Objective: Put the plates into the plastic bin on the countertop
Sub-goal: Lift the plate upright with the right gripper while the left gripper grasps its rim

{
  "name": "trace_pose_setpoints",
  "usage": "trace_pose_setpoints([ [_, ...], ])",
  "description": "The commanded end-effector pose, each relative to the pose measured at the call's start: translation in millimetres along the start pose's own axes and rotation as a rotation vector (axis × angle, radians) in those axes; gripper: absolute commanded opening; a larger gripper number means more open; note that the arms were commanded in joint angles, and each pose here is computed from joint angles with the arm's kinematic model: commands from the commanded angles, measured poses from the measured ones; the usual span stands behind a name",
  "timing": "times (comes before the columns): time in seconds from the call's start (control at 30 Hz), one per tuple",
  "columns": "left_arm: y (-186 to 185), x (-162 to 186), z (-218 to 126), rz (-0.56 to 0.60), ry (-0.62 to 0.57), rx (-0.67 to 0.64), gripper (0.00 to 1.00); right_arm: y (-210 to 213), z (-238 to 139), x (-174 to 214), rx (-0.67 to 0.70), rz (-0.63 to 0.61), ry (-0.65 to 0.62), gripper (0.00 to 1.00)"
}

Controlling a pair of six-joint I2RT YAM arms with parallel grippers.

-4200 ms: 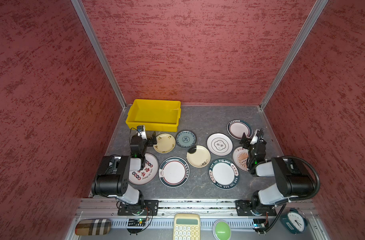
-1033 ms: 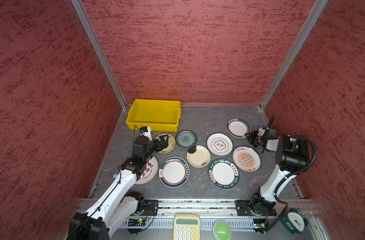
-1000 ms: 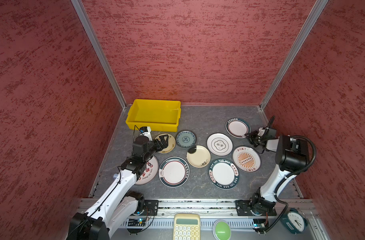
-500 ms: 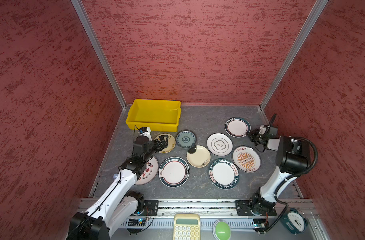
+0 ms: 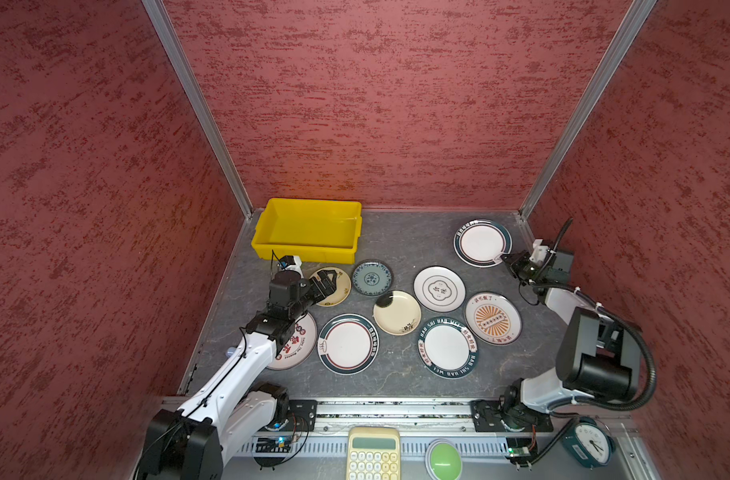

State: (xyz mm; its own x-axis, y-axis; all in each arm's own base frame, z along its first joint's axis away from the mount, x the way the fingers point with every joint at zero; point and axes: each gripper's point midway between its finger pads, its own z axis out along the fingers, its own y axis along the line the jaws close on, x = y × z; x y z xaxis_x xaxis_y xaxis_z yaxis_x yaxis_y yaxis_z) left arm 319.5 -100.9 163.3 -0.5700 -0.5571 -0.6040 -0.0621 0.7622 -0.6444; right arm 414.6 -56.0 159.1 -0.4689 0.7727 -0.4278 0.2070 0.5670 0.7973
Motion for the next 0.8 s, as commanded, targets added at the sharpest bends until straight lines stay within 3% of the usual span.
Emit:
trace_pose_setpoints([
  [0.0, -17, -11, 2, -0.036, -0.012, 0.064, 0.99, 37, -20, 7, -0.117, -0.014, 0.008, 0.00],
  [0.33, -34, -4, 19, -0.082, 0.045, 0.149, 0.99, 67, -41, 68, -0.244, -0.083, 0.139, 0.00],
  [0.77, -120, 21, 17, 0.042, 0.099, 0.446, 0.99, 130, -35, 144, -0.359, -0.207, 0.287, 0.00],
])
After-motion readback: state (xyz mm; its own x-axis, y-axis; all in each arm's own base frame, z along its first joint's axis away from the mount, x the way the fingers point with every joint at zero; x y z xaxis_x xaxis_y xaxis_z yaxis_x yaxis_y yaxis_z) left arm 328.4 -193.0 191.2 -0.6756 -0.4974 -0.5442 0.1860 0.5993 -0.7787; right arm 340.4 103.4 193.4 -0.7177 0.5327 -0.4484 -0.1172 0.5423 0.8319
